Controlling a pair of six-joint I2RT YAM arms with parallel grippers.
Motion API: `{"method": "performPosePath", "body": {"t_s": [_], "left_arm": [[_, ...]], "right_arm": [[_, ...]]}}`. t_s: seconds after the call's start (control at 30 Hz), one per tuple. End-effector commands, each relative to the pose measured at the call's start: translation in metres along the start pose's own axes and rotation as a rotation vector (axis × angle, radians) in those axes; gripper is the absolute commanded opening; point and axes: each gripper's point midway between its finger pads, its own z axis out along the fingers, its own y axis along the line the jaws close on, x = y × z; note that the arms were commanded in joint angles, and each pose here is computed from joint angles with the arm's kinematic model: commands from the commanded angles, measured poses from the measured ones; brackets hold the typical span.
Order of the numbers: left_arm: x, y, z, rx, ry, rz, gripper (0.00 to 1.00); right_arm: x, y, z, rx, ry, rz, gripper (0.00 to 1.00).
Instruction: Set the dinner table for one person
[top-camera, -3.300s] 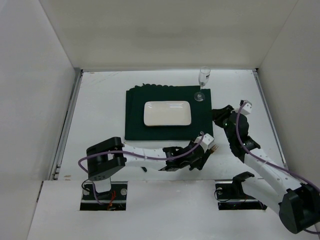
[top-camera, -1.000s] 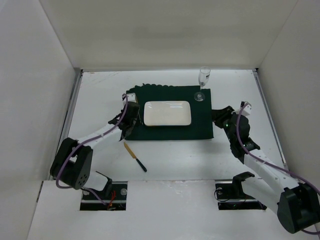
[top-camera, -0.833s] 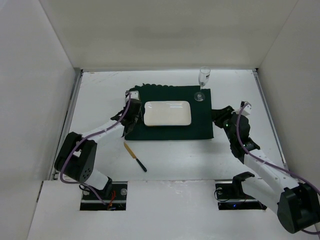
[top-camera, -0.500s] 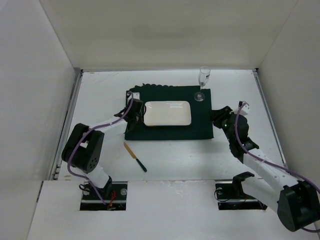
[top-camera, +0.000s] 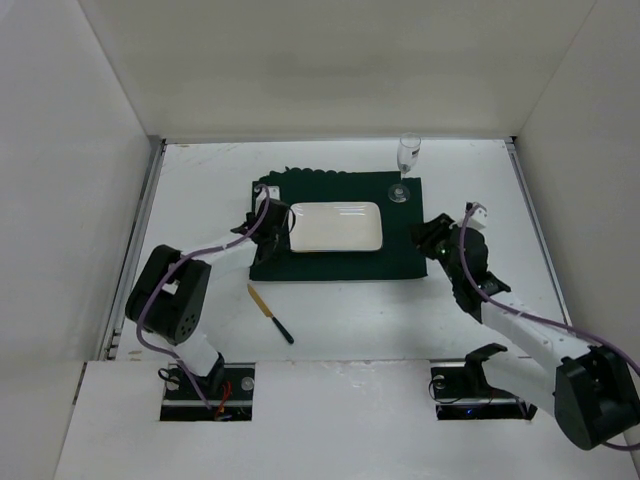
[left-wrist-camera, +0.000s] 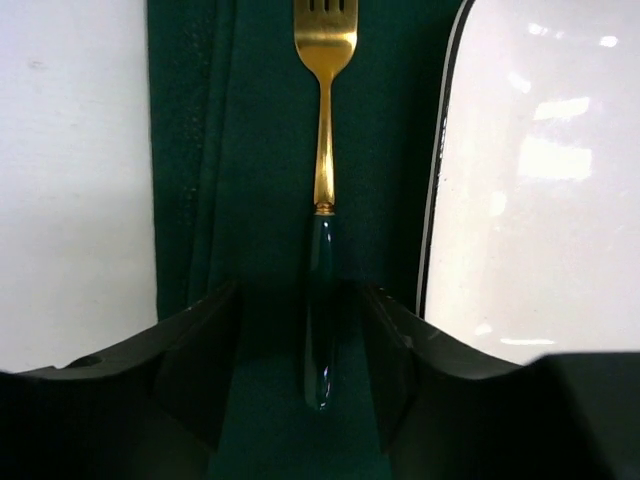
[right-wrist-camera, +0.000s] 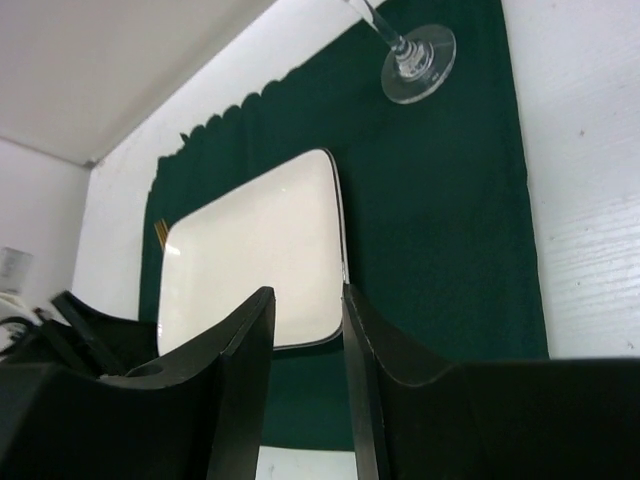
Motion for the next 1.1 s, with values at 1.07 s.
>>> {"method": "performPosePath", "body": {"t_s": [1.07], "left_arm": [[-0.024, 0.131, -0.088, 0.006, -0.550, -0.934, 0.50]], "right_arm": [[0.321, 0.179, -0.108, -0.577, 0.736, -0.796, 0.50]]}}
